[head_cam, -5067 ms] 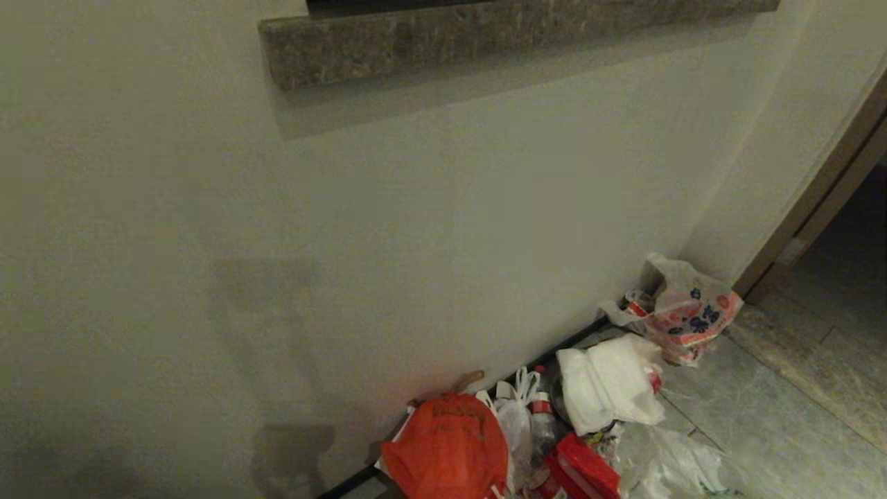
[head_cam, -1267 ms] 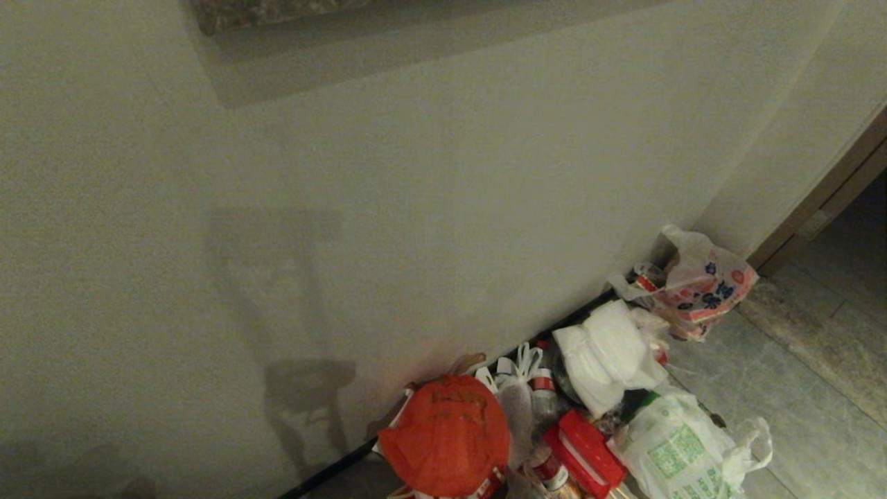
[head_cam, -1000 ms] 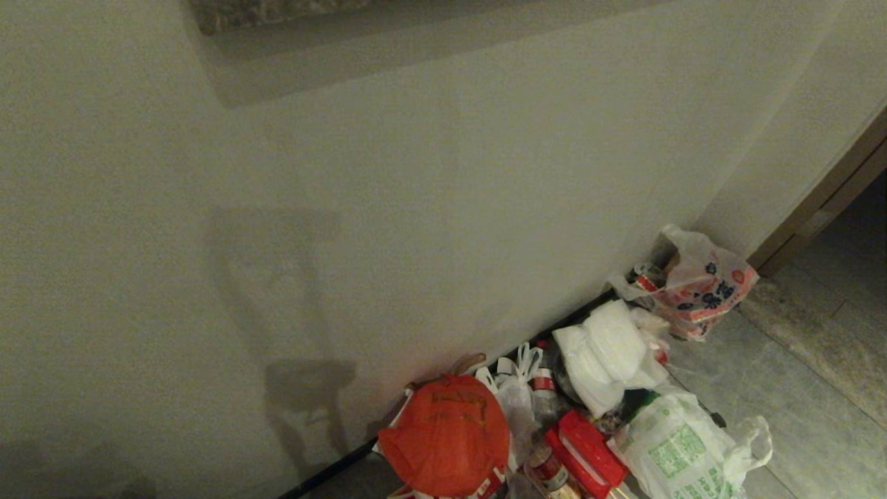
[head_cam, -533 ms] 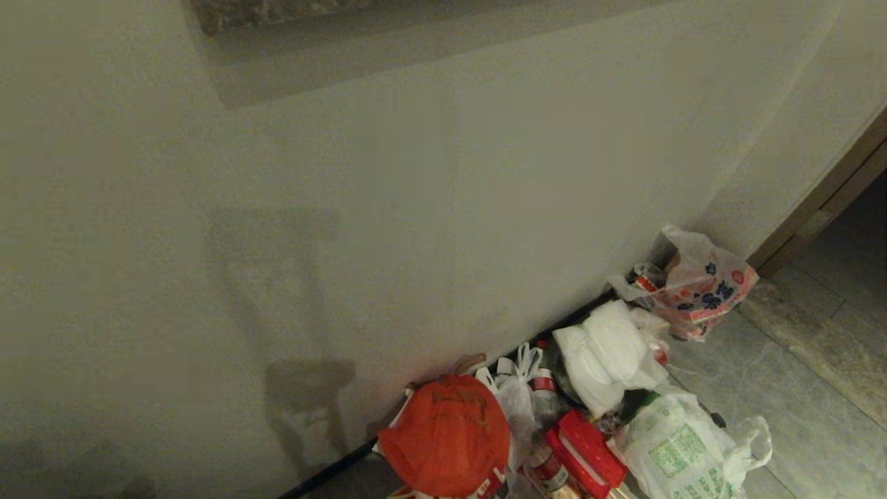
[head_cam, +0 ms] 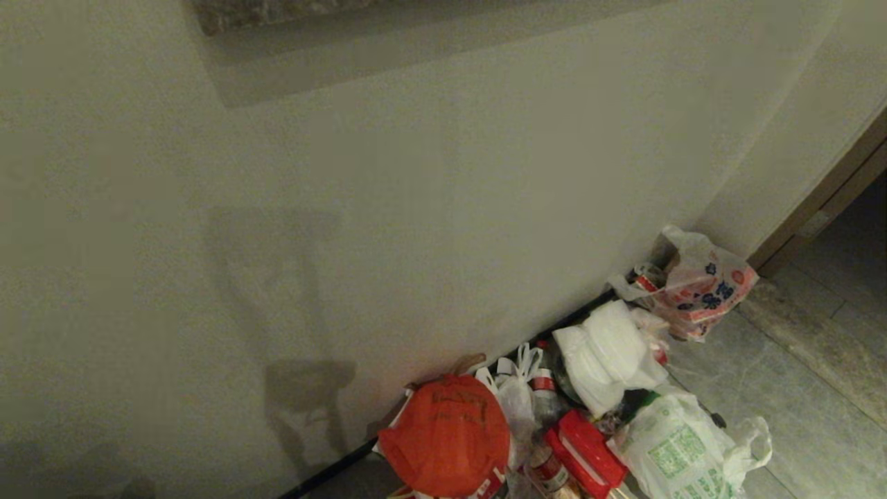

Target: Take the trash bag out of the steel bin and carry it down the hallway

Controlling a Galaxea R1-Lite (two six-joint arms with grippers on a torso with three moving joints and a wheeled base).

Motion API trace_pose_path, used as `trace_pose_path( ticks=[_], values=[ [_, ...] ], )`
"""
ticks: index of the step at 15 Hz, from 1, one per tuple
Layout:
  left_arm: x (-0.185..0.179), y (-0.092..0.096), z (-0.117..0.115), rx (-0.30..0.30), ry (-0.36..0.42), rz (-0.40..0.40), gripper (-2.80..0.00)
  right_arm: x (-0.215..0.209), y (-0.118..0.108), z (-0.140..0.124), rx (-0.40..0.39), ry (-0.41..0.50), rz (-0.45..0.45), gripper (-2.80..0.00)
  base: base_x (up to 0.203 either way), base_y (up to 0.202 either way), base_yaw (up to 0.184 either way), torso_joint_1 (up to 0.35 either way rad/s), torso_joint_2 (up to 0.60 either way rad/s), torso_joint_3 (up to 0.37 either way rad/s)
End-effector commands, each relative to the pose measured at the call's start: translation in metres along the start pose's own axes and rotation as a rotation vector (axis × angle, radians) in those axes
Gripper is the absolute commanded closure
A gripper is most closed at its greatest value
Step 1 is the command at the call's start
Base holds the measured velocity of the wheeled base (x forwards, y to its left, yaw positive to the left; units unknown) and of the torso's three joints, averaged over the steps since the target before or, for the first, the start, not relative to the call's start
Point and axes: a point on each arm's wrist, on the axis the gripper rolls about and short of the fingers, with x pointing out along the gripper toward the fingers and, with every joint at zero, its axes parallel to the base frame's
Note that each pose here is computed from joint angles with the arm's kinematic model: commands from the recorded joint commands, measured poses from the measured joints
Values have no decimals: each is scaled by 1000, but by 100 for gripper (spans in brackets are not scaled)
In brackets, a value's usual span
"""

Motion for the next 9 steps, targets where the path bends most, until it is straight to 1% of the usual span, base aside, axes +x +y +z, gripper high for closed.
trace_pose_path(
  ticks=[1, 2, 3, 4, 9],
  values=[
    [0, 0, 0, -1, 1, 2, 0, -7, 1, -19, 19, -112, 0, 0, 0, 0, 0, 0, 0, 0],
    [0, 0, 0, -1, 1, 2, 0, -8, 1, -29, 43, -178, -5, 0, 0, 0, 0, 0, 0, 0],
    [0, 0, 0, -1, 1, 2, 0, -7, 0, -38, 68, -208, -5, 0, 0, 0, 0, 0, 0, 0],
    [0, 0, 0, -1, 1, 2, 0, -5, 0, -40, 88, -222, -6, 0, 0, 0, 0, 0, 0, 0],
    [0, 0, 0, -1, 0, 2, 0, -6, 0, -40, 88, -224, -7, 0, 0, 0, 0, 0, 0, 0]
  ],
)
